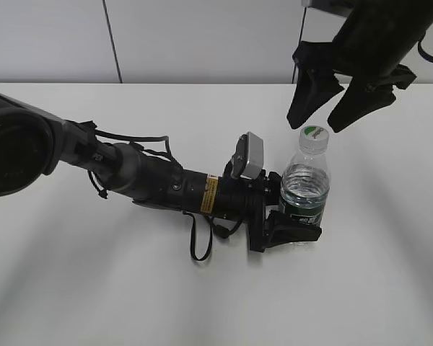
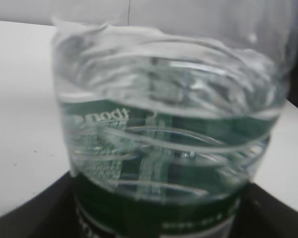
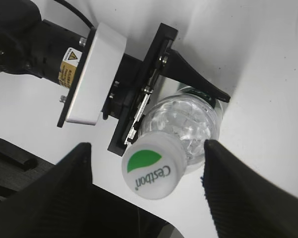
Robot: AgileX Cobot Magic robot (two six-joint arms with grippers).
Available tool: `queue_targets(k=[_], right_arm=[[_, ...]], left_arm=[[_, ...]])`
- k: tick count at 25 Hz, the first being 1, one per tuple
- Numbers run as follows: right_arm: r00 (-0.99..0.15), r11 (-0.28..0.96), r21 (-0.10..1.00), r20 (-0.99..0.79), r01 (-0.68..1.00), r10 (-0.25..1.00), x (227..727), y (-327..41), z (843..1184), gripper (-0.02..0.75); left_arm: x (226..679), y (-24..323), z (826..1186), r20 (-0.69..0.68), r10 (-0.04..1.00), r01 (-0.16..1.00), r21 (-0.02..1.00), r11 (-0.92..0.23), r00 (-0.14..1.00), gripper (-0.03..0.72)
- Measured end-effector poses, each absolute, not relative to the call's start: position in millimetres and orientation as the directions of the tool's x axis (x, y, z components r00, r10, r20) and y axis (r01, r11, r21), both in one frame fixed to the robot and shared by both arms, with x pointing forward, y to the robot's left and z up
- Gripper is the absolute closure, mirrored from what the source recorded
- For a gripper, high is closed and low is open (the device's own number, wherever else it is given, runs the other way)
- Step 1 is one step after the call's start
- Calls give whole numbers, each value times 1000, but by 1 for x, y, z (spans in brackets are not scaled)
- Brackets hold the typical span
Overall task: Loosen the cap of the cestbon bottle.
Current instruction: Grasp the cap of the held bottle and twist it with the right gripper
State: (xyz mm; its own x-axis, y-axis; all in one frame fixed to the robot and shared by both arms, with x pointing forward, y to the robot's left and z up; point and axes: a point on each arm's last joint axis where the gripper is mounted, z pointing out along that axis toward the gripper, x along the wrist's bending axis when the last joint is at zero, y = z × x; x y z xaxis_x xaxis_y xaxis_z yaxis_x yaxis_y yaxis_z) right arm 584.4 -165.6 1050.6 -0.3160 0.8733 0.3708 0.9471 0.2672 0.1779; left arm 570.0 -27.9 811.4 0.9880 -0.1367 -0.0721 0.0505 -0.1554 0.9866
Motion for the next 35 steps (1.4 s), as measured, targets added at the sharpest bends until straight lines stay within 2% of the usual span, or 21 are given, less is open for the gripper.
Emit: queue_targets(k=[32,35], right_arm=[[-332,313,114,296,943,896,578,-162,1032,235],[-333,313,114,295,943,896,578,-162,1032,276]], left_arm=[[570,-28,813,-59,-135,35,984,-175,989,153],[570,-28,813,-59,-135,35,984,-175,989,153]])
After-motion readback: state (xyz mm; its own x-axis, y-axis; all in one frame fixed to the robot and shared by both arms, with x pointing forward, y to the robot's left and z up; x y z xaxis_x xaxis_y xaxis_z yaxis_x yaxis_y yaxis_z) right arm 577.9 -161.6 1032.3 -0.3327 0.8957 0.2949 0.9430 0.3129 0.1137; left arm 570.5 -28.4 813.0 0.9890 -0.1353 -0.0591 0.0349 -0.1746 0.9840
